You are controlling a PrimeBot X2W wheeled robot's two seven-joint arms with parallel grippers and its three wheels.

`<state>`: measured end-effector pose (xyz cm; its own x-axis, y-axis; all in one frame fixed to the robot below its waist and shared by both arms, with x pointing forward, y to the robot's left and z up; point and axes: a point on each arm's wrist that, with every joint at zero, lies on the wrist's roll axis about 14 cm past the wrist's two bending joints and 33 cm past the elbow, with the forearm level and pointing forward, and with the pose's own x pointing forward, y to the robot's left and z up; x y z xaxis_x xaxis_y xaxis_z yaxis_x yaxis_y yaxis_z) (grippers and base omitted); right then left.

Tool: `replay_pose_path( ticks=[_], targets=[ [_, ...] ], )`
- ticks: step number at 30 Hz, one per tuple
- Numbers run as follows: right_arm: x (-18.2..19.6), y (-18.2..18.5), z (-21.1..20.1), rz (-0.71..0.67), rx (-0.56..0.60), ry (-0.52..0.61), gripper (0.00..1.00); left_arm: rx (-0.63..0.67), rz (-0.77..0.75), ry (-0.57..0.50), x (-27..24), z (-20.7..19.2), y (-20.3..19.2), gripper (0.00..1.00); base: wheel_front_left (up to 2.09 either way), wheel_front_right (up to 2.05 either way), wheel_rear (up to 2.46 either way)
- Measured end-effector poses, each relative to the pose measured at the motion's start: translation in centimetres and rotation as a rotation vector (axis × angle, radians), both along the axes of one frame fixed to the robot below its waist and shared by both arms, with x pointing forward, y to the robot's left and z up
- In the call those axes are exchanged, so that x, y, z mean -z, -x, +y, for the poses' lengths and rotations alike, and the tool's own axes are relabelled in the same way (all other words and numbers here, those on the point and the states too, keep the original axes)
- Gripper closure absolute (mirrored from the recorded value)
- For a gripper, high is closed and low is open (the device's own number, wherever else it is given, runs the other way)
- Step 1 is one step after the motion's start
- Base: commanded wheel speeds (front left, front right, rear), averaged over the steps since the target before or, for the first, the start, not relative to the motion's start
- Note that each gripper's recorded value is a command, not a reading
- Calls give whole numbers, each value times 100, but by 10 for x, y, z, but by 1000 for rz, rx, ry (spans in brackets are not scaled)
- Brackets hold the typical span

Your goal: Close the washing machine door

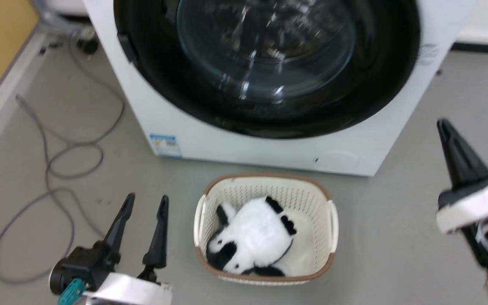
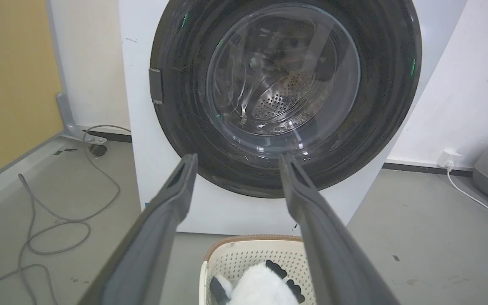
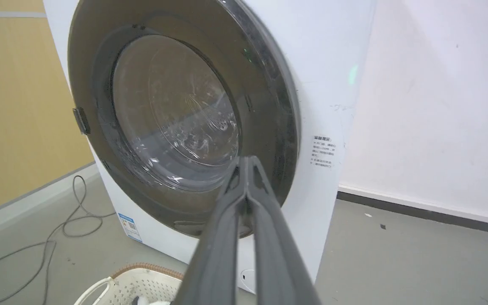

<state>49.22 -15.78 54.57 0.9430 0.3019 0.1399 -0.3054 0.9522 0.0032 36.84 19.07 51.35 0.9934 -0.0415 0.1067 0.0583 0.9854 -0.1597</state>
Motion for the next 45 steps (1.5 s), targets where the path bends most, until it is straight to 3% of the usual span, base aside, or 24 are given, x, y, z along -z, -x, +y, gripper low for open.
replay_pose_path(
  ticks=[9, 13, 19, 20, 21, 37, 38, 45],
  targets=[
    [4, 77, -27, -24, 174, -59, 100, 35, -24, -18, -7, -12, 18, 0, 0, 0, 0],
    [9, 100, -30, -26, 211, 10, 100, 33, -30, -42, -9, -11, 23, 0, 0, 0, 0],
    [22, 124, -39, 7, 277, -8, 100, 21, -22, -54, -6, -10, 30, 0, 0, 0, 0],
    [24, 127, -40, 14, 281, -11, 53, 17, -18, -55, -4, -9, 31, 0, 0, 0, 0],
    [26, 129, -40, 20, 283, -10, 0, 13, -14, -58, -3, -8, 32, 0, 0, 0, 0],
    [20, 131, -34, 4, 267, -50, 0, -29, 2, -71, 2, 0, 35, 0, 0, 0, 0],
    [20, 131, -33, 6, 264, -52, 100, -27, 3, -70, 2, 0, 35, 100, 0, 0, 0],
    [20, 131, -32, 7, 262, -52, 100, -26, 7, -70, 3, -1, 34, 100, 0, 0, 0]
  ],
)
